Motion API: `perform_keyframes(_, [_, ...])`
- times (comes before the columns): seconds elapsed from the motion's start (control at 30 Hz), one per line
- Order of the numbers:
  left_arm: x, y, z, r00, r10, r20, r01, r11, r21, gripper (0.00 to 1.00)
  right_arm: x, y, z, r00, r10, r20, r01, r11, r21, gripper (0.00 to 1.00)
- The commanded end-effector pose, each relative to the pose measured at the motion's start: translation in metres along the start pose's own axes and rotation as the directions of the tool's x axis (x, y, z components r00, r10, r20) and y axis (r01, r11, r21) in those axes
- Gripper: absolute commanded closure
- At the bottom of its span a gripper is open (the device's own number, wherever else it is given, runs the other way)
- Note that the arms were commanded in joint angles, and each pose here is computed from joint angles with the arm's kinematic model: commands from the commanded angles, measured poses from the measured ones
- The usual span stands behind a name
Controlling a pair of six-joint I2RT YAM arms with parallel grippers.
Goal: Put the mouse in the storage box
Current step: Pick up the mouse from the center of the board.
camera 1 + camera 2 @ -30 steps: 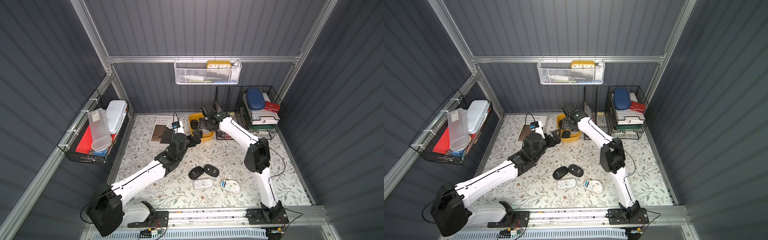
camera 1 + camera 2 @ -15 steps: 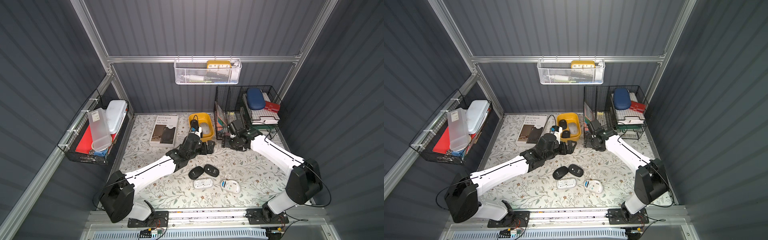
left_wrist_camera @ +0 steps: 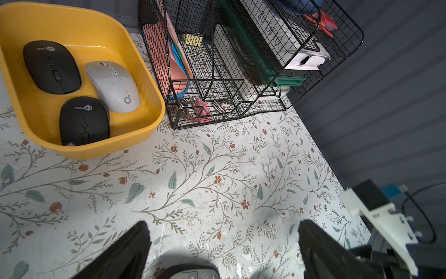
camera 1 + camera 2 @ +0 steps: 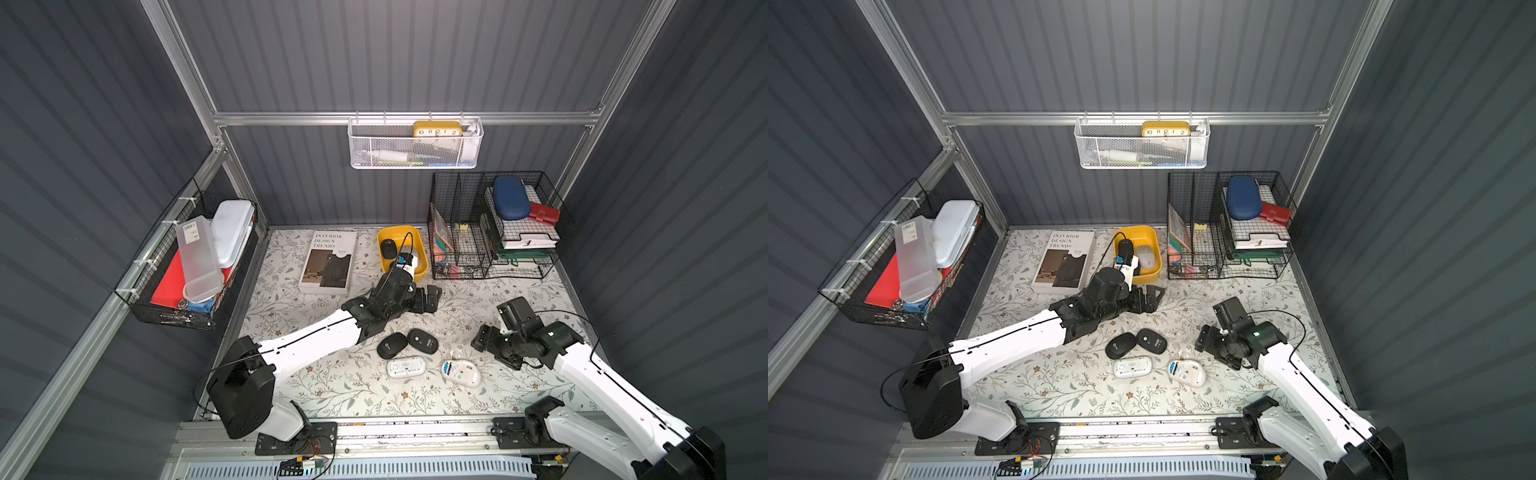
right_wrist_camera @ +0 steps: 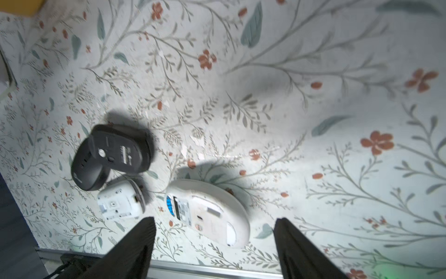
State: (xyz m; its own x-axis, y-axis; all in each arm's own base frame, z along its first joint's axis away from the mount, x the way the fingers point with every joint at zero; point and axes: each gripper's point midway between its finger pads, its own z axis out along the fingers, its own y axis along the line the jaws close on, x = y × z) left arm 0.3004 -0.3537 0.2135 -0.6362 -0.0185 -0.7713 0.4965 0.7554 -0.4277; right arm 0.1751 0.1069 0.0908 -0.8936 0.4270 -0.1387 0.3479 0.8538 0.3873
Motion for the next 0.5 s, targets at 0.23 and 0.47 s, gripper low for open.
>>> perform_keyframes(0.23, [0.006, 0.014, 0.001, 1.0, 0.001, 0.018, 0.0, 0.999, -0.042, 0.01, 0.049, 0.004, 0.03, 0.988, 0.022, -0.154, -0.035, 0.996, -0.085, 0.08])
perform_keyframes(0.47, [0.009, 0.017, 0.003, 1.0, -0.01, 0.023, 0.011, 0.999, -0.051, 0.01, 0.05, 0.001, 0.048, 0.982, 0.018, -0.187, -0.024, 0.999, -0.03, 0.12])
